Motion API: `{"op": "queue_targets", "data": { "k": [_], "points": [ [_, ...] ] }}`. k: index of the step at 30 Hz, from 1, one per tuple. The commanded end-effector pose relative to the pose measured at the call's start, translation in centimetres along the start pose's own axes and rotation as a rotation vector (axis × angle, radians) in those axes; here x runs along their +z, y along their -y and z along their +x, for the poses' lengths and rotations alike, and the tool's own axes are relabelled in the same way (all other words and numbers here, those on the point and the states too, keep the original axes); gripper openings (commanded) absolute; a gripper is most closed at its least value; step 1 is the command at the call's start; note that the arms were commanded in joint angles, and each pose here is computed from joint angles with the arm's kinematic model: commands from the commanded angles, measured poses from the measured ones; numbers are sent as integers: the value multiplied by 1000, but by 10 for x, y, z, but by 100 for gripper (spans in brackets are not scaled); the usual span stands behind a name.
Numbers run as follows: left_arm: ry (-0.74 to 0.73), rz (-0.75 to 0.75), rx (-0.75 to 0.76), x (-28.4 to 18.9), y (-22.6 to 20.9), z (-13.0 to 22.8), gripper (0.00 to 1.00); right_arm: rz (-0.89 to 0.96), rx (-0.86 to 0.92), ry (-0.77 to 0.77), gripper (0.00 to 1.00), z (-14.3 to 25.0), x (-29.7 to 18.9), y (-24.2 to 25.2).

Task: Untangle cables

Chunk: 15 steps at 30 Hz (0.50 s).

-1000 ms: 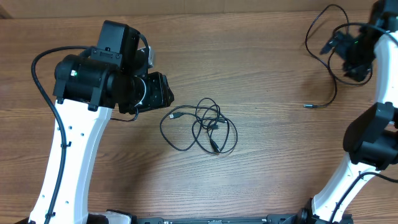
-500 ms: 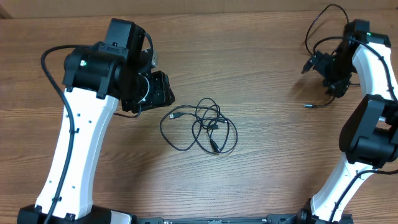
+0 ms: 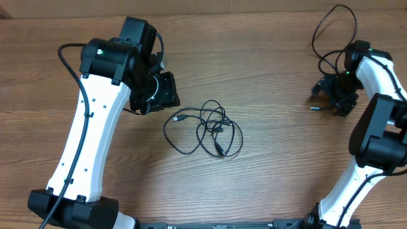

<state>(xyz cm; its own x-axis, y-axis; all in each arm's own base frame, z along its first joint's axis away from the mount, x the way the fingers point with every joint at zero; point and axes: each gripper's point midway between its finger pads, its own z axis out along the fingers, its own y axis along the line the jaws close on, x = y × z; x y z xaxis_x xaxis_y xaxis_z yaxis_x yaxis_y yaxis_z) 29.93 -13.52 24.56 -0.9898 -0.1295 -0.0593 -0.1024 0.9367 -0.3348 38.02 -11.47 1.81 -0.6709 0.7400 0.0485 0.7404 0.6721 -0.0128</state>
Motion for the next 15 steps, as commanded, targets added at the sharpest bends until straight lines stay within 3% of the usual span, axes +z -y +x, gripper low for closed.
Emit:
{"op": "queue_targets", "data": {
  "k": [1,8,11,15],
  "points": [
    [-8,-12,35,3,0,2,45,127,134,112,83,-32,-4,46],
    [-8,-13,42,3,0,2,46,-53,280,206,80,-90,-26,71],
    [-6,-12,42,3,1,2,46,-121,303,240,75,-107,-56,71],
    [5,-7,46,3,2,-1,47,-182,281,331,79,-125,-125,58]
  ]
}}
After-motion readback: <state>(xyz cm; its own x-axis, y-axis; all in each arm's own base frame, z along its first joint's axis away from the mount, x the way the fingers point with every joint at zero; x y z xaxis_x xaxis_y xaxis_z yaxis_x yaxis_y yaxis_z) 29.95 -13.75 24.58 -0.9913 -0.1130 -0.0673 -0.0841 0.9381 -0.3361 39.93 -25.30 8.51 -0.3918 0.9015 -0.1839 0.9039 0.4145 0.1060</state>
